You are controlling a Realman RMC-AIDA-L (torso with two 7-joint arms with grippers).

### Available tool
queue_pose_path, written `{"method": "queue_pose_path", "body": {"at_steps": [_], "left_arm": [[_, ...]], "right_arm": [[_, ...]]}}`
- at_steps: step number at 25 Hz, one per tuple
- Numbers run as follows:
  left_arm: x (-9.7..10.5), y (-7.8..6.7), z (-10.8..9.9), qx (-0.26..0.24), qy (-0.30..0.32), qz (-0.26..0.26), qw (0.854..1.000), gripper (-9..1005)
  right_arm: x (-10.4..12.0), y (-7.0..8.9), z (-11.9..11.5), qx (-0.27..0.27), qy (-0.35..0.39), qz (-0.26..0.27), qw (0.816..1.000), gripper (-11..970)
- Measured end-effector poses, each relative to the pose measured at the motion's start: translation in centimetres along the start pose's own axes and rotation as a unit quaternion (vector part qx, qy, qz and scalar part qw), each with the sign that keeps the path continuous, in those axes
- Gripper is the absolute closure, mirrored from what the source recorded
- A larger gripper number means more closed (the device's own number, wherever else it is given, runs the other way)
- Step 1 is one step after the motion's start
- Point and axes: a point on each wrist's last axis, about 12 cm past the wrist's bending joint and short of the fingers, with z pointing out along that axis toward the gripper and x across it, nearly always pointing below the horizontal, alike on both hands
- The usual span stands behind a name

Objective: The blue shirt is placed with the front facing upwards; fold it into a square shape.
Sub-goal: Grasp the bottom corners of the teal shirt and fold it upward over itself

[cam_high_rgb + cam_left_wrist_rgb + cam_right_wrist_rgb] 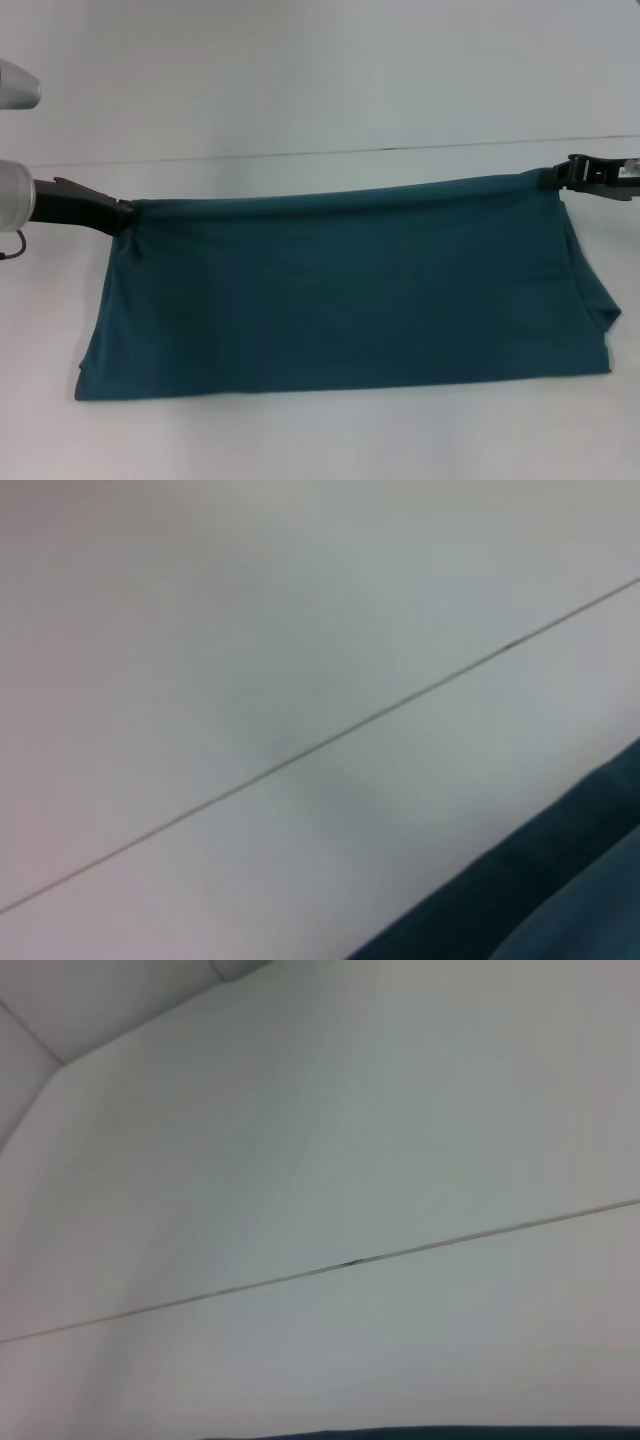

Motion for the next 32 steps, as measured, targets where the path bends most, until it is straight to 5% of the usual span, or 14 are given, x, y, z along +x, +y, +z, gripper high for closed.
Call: {"method": "queue_pose_path", "body": {"at_steps": [17,20,22,27,32], "left_arm": [[0.5,0.0,1.4,-0.082,-0.039,-0.022,0.996,850],[0.2,0.2,0.2,-0.06,-0.026,-0.055,0.996,843],[0.3,0.2,-0.7,-0.039,-0.012,-0.081,0.996,627],[1.3,0.1,-2.2,0.013,0.03,-0.168,0.985,421],[2.6,0.0,-1.9,0.004,0.042,-0.204,0.978,289]], "right_arm": [[-0.2,1.6,3.1,0.061,-0.026,-0.052,0.996,771],[-0.4,1.5,2.3,0.056,-0.03,-0.059,0.996,622],[-0.2,1.2,1.5,0.052,-0.033,-0.062,0.996,523],[1.0,0.5,-0.2,0.045,-0.034,-0.056,0.997,306],[2.1,-0.1,-0.8,0.04,-0.025,-0.047,0.998,122]]}}
